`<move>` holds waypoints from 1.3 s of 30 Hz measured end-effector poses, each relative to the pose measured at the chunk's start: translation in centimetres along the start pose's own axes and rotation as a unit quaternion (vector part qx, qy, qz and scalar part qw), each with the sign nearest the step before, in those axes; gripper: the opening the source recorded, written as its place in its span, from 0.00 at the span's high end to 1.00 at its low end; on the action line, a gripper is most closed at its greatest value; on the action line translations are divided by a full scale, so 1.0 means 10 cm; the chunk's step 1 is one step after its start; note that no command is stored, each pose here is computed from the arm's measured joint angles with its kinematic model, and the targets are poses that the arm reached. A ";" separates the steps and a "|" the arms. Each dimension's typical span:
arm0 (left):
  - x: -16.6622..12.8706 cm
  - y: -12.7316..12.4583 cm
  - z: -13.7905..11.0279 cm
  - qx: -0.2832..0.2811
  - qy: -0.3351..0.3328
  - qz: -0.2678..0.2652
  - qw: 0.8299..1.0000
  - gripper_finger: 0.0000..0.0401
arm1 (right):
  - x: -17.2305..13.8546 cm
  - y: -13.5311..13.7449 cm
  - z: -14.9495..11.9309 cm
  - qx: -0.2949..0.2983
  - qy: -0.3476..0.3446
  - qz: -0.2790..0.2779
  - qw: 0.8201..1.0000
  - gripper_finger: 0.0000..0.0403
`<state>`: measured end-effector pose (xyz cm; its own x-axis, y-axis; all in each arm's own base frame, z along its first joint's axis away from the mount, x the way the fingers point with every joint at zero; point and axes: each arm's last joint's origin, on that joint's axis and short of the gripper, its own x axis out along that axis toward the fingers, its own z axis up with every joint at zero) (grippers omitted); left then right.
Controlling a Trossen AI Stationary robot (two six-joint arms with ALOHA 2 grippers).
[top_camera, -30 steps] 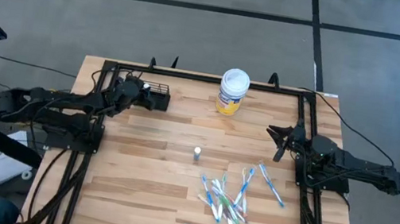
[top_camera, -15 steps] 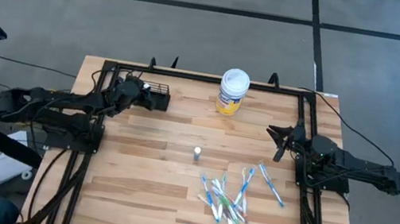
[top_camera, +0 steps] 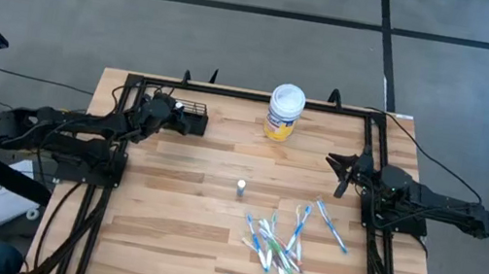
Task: Pick & Place toothbrushing station
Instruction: Put the left blue mouthwash into the mesh organizer
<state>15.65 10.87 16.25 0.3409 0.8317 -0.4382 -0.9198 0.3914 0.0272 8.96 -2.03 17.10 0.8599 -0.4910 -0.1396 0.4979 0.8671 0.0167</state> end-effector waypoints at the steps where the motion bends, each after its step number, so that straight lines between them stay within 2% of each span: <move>1: 0.00 0.00 0.00 0.000 0.000 0.000 1.000 0.75 | 0.00 0.00 0.00 0.000 0.000 0.000 1.000 0.84; 39: 0.00 0.00 0.00 0.001 -0.002 0.000 1.000 0.71 | 0.00 0.00 0.00 0.000 0.000 0.000 1.000 0.84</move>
<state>15.67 10.88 16.28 0.3412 0.8332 -0.4352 -0.9197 0.3916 0.0287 8.96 -2.03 17.10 0.8599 -0.4911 -0.1396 0.4979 0.8671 0.0167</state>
